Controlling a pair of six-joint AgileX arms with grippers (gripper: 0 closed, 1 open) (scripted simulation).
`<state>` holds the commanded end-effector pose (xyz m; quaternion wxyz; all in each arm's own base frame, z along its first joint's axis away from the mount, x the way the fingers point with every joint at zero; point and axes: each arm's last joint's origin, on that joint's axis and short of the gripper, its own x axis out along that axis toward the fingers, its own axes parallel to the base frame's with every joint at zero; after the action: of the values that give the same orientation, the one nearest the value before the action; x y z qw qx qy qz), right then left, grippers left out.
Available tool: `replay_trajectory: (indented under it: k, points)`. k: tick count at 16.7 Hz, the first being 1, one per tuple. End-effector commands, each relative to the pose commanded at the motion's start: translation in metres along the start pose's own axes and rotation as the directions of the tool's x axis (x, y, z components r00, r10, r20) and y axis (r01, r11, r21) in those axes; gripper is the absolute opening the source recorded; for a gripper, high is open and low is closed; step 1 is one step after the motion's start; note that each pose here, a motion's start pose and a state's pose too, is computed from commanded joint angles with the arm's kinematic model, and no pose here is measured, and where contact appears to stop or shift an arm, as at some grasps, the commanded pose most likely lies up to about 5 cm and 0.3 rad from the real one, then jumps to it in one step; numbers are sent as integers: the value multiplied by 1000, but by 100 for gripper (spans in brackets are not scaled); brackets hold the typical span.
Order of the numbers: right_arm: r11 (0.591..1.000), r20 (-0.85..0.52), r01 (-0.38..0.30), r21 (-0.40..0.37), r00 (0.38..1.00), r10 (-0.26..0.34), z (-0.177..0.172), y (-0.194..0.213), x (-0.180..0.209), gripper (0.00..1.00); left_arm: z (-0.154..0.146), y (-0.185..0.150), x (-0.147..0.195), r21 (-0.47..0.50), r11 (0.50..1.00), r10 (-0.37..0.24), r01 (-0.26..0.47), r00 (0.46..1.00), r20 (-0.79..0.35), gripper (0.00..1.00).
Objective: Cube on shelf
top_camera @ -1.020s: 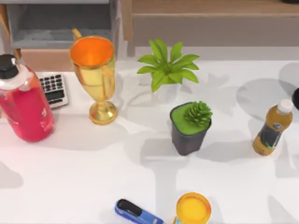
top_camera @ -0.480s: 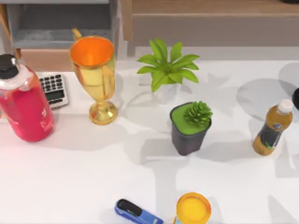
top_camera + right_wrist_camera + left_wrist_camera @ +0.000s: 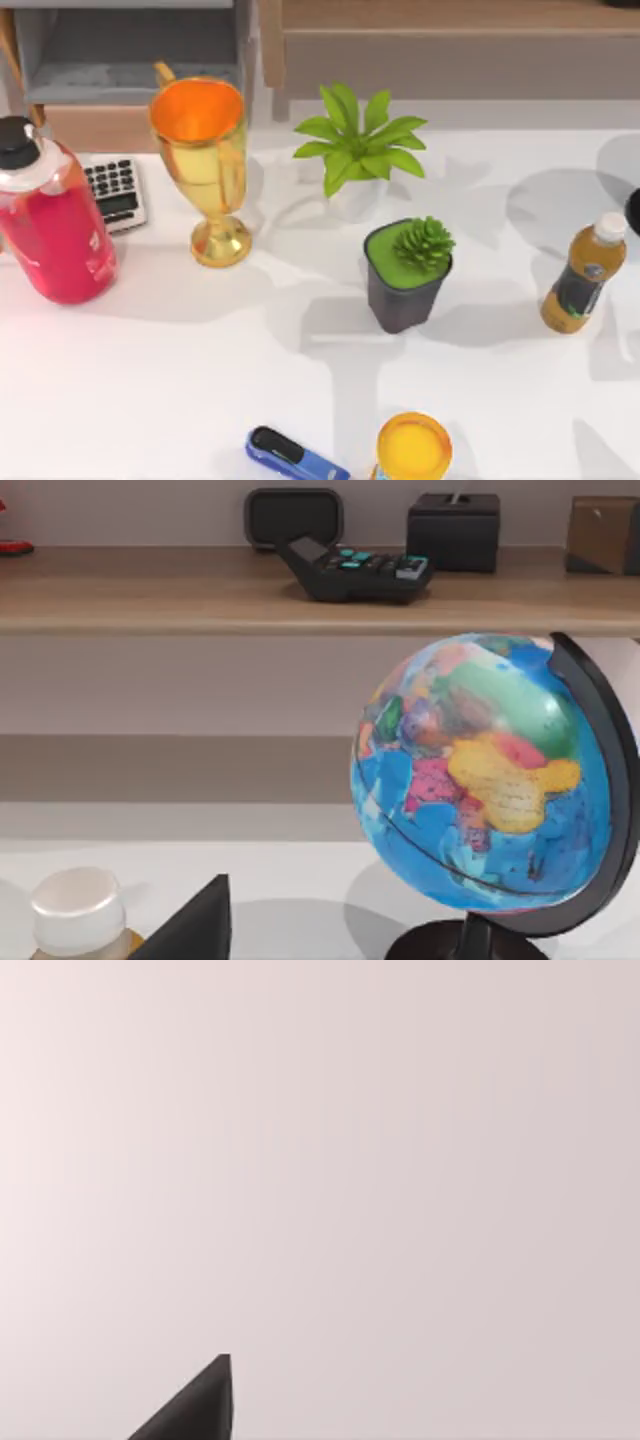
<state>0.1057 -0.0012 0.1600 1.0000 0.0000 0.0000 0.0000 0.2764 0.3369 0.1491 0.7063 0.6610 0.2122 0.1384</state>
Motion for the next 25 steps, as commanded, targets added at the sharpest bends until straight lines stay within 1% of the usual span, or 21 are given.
replay_trajectory:
  k: [2, 4, 6, 8, 10, 13, 15, 17, 19, 21, 23, 24, 25]
  points:
    - [1000, 0, 0, 0, 1000, 0, 0, 0, 0, 100, -11, 20, 23, -58, 996, -69, 66, 996, -52, 100]
    - [1000, 0, 0, 0, 1000, 0, 0, 0, 0, 100, -16, 38, 44, -135, 979, -163, 151, 983, -84, 100]
    - [1000, 0, 0, 0, 1000, 0, 0, 0, 0, 100, -12, 55, 62, -222, 942, -277, 251, 956, -95, 100]
    - [1000, 0, 0, 0, 1000, 0, 0, 0, 0, 100, 1, 70, 77, -311, 881, -398, 356, 913, -84, 100]
    - [1000, 0, 0, 0, 1000, 0, 0, 0, 0, 100, 23, 86, 87, -391, 800, -514, 455, 856, -56, 100]
    - [1000, 0, 0, 0, 1000, 0, 0, 0, 0, 100, 70, 106, 94, -481, 653, -664, 584, 748, 6, 100]
    - [1000, 0, 0, 0, 1000, 0, 0, 0, 0, 100, 106, 114, 95, -523, 543, -750, 657, 659, 49, 100]
    - [1000, 0, 0, 0, 1000, 0, 0, 0, 0, 100, 140, 113, 93, -553, 426, -826, 716, 557, 84, 100]
    - [1000, 0, 0, 0, 1000, 0, 0, 0, 0, 100, 170, 107, 90, -576, 315, -886, 754, 451, 107, 100]
    - [1000, 0, 0, 0, 1000, 0, 0, 0, 0, 100, 195, 97, 87, -594, 220, -928, 774, 354, 117, 100]
    - [1000, 0, 0, 0, 1000, 0, 0, 0, 0, 100, 212, 87, 86, -607, 153, -952, 780, 281, 121, 100]
    - [1000, 0, 0, 0, 1000, 0, 0, 0, 0, 100, 218, 83, 85, -611, 130, -960, 781, 254, 121, 100]
    - [1000, 0, 0, 0, 1000, 0, 0, 0, 0, 100, 221, 81, 85, -613, 117, -963, 782, 240, 121, 100]
